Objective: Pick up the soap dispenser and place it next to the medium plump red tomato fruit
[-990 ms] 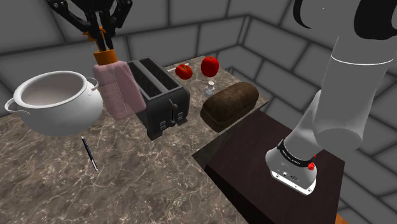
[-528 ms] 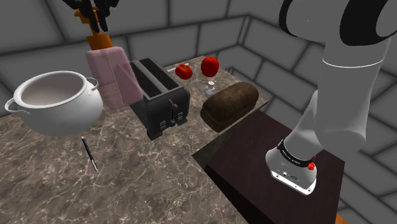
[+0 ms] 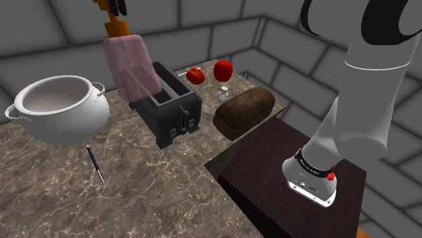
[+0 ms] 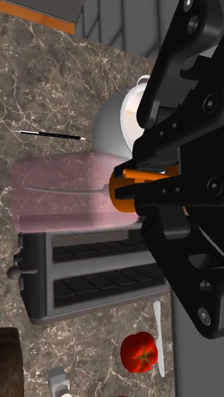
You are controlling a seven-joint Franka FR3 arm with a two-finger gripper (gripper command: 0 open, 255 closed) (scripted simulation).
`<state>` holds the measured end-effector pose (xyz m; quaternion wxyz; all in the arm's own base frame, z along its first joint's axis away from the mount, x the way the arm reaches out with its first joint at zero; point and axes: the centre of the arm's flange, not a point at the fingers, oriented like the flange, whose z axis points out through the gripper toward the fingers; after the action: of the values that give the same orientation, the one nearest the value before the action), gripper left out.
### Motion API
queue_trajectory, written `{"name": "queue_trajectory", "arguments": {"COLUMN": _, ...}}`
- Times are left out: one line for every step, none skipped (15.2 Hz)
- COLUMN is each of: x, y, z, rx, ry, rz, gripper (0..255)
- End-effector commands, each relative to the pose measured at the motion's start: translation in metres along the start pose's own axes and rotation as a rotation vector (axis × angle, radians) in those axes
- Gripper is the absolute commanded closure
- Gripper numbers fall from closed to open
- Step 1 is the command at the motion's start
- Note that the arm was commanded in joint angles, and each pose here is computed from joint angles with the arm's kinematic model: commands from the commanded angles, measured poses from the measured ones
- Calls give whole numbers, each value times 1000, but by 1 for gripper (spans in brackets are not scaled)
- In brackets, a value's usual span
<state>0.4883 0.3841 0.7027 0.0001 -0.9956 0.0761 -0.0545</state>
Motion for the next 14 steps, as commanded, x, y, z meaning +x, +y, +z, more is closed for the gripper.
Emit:
{"name": "queue_trajectory", "arguments": {"x": 12, "y": 26, "z": 1, "rx": 0, "ry": -1, "rz": 1, "gripper": 255}}
{"name": "queue_trajectory", "arguments": {"x": 17, "y": 38, "z": 1, "rx": 0, "ry": -1, "rz": 1, "gripper": 255}}
{"name": "queue_trajectory", "arguments": {"x": 22, "y": 50, "z": 2, "rx": 0, "ry": -1, "rz": 1, "gripper": 255}}
{"name": "queue_trajectory", "arguments": {"x": 28, "y": 62, "z": 2, "rx": 0, "ry": -1, "rz": 1, "gripper": 255}}
{"name": "queue_trajectory", "arguments": {"x": 33, "y": 75, "z": 3, "rx": 0, "ry": -1, "rz": 1, "gripper": 255}}
{"name": "queue_trajectory", "arguments": {"x": 39, "y": 87, "z": 3, "rx": 0, "ry": -1, "rz": 1, "gripper": 255}}
{"name": "queue_trajectory", "arguments": {"x": 44, "y": 99, "z": 3, "rx": 0, "ry": -1, "rz": 1, "gripper": 255}}
{"name": "queue_trajectory", "arguments": {"x": 49, "y": 111, "z": 4, "rx": 0, "ry": -1, "rz": 1, "gripper": 255}}
{"name": "queue_trajectory", "arguments": {"x": 55, "y": 123, "z": 4, "rx": 0, "ry": -1, "rz": 1, "gripper": 255}}
{"name": "queue_trajectory", "arguments": {"x": 60, "y": 135, "z": 5, "rx": 0, "ry": -1, "rz": 1, "gripper": 255}}
{"name": "queue_trajectory", "arguments": {"x": 66, "y": 147, "z": 5, "rx": 0, "ry": -1, "rz": 1, "gripper": 255}}
{"name": "queue_trajectory", "arguments": {"x": 71, "y": 159, "z": 5, "rx": 0, "ry": -1, "rz": 1, "gripper": 255}}
{"name": "queue_trajectory", "arguments": {"x": 77, "y": 171, "z": 6, "rx": 0, "ry": -1, "rz": 1, "gripper": 255}}
{"name": "queue_trajectory", "arguments": {"x": 82, "y": 183, "z": 6, "rx": 0, "ry": -1, "rz": 1, "gripper": 255}}
